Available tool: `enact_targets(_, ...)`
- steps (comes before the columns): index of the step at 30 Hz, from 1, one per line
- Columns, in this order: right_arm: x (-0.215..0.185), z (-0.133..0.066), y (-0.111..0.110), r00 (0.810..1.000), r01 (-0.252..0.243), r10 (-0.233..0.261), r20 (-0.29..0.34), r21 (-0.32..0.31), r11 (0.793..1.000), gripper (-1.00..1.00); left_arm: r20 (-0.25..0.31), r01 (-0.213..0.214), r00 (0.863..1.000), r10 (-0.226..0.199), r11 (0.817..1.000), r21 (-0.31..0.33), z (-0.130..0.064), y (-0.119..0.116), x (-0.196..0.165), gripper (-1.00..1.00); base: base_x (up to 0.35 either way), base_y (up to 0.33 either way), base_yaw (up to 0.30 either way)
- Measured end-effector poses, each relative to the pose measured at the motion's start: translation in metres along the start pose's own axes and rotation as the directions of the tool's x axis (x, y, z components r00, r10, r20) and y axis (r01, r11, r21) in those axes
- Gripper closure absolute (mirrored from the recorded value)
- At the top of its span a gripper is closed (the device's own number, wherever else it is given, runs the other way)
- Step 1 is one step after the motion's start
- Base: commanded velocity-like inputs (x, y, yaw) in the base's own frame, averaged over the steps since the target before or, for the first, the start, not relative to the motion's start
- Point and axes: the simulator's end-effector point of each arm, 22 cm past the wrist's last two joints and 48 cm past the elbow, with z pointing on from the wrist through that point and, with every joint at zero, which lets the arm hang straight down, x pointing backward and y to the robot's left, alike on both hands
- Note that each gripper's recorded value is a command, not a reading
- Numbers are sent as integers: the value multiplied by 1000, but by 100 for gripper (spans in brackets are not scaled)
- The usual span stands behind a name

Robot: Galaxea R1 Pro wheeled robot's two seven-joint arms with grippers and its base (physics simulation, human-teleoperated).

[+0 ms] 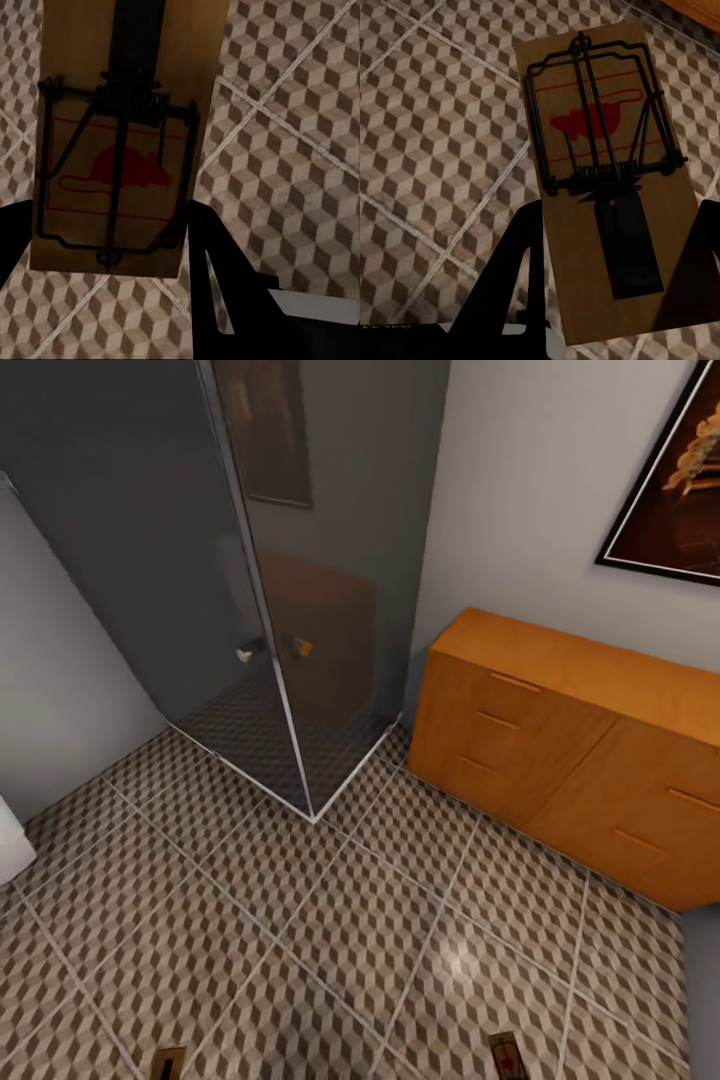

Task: Take the four mousetraps from the cabinet in the bathroom and place them on the bathroom floor. Make sure all four end up on the same floor surface, and ensure that at least two of them are either under or directly next to the same bathroom sink.

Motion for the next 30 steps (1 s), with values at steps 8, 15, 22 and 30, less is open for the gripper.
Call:
enact_targets(8,-3,1,0,1000,-1,1,7,0,1000,100,6,3,1000,-3,1000,0,0,-1,-2,100,-206,0,273)
enact_targets(15,-5,1,0,1000,-1,1,12,0,1000,100,11,4,1000,-4,1000,0,0,-1,-5,100,-203,0,273)
enact_targets(22,-7,1,1,1000,-1,1,18,-1,1000,100,16,7,1000,-7,1000,0,0,-2,-7,100,-86,0,273)
enact_targets(30,-9,1,1,1000,-2,2,24,-1,1000,100,22,9,1000,-9,1000,0,0,-2,-9,100,183,65,273)
